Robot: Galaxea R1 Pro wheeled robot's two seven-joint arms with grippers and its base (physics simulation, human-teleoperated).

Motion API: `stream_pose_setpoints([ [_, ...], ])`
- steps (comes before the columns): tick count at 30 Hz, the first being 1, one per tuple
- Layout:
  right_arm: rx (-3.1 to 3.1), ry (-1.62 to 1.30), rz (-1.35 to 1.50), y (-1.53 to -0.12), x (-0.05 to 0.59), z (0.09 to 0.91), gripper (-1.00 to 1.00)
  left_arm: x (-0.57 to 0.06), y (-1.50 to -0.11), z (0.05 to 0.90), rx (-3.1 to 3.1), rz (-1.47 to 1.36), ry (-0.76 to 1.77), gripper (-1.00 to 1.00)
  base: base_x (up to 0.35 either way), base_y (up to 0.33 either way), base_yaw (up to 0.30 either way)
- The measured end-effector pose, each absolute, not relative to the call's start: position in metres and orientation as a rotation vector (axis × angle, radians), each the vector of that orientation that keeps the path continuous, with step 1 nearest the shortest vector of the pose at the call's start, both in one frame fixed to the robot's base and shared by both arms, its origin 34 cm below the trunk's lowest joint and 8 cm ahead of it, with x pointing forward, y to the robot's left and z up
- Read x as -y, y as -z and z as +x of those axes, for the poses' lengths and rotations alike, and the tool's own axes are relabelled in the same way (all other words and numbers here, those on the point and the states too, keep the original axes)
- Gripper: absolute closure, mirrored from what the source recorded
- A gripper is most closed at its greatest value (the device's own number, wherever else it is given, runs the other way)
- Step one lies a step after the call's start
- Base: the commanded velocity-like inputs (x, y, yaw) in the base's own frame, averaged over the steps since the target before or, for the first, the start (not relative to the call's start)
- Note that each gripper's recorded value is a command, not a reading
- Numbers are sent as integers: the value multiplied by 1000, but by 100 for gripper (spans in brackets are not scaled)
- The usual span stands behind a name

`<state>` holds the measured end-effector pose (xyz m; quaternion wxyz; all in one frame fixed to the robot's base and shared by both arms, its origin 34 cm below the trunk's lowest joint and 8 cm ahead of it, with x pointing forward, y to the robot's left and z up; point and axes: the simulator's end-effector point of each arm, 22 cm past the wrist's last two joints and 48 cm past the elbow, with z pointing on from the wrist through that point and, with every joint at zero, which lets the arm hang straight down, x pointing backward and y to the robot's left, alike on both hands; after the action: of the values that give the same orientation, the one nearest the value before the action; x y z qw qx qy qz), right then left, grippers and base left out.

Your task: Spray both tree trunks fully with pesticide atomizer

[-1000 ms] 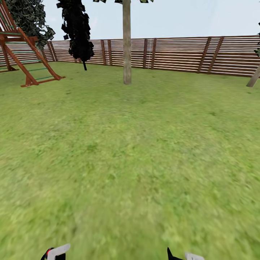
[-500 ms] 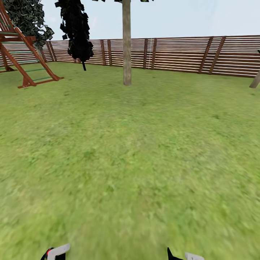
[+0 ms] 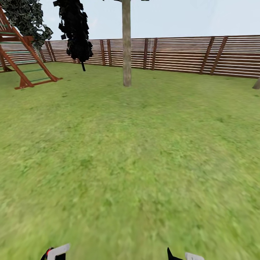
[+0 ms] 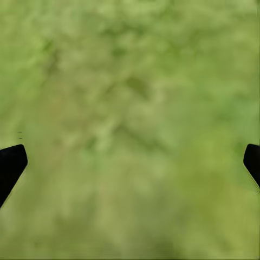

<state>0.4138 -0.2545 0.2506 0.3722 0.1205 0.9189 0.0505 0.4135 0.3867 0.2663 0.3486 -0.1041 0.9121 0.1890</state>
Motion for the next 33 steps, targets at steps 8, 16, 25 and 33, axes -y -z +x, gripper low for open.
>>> stream_pose_setpoints([
  [8,-2355,-130,308,-251,254,414,-100,-387,-266,414,-2364,-270,-490,100,339,0,0],
  [16,-2355,-129,309,-251,255,414,-100,-387,-266,414,-2364,-270,-490,100,339,0,0],
  [25,-2355,-129,309,-251,255,414,-100,-387,-266,414,-2363,-270,-491,100,339,0,0],
  [33,-2355,-130,309,-251,254,414,-100,-388,-267,414,-2363,-269,-491,100,339,0,0],
])
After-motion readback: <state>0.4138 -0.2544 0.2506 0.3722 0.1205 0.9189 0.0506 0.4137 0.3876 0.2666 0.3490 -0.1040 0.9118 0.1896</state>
